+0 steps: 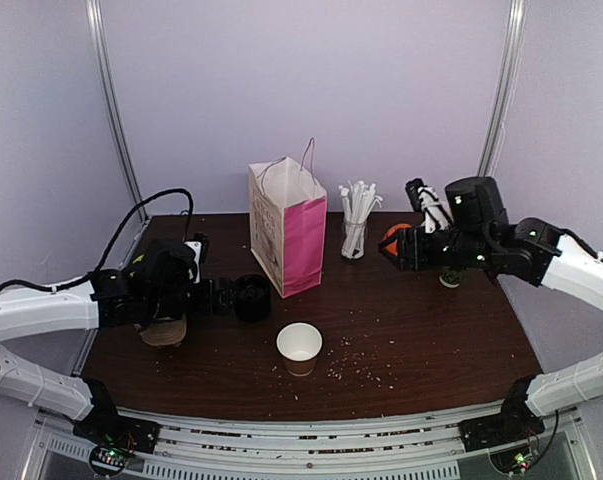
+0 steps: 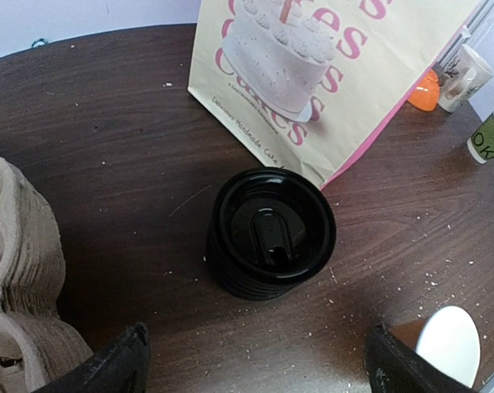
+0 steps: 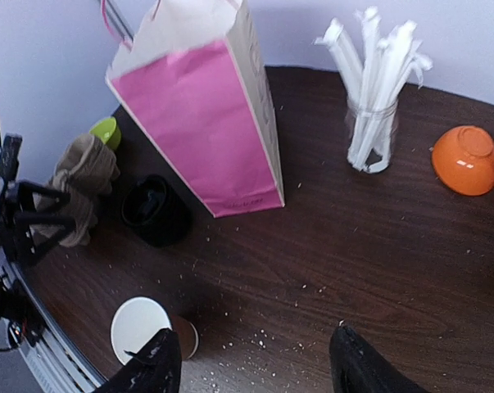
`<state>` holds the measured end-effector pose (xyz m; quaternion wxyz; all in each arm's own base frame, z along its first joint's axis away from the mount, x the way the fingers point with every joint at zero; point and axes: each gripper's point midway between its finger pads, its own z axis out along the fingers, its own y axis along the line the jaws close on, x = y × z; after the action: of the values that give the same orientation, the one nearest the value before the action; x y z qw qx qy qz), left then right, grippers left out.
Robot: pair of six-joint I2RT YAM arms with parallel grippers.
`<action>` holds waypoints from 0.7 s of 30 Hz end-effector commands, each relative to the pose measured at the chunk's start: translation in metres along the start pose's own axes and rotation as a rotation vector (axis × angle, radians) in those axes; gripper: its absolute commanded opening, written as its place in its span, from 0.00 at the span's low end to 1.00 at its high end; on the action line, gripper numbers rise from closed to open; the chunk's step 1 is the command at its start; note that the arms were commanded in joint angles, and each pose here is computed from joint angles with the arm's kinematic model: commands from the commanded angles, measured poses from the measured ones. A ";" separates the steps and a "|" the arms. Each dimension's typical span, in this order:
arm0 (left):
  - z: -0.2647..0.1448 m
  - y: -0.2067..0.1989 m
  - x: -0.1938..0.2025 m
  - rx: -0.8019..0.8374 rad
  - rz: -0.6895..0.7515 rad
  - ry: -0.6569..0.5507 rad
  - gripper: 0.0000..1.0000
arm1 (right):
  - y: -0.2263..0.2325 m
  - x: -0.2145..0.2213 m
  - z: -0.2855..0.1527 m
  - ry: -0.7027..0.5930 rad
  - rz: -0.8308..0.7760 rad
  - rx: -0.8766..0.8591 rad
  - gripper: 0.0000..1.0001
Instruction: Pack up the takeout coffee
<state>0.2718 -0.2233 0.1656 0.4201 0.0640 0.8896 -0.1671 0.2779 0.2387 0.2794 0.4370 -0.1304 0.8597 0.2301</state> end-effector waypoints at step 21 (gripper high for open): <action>0.101 0.002 -0.012 0.006 -0.117 0.172 0.52 | 0.039 0.068 0.085 0.091 0.154 -0.136 0.49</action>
<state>0.3502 -0.2477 0.1133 0.3319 0.0119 0.9270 -0.1741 0.2815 0.3071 0.1899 0.3704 -0.1040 0.8720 0.3027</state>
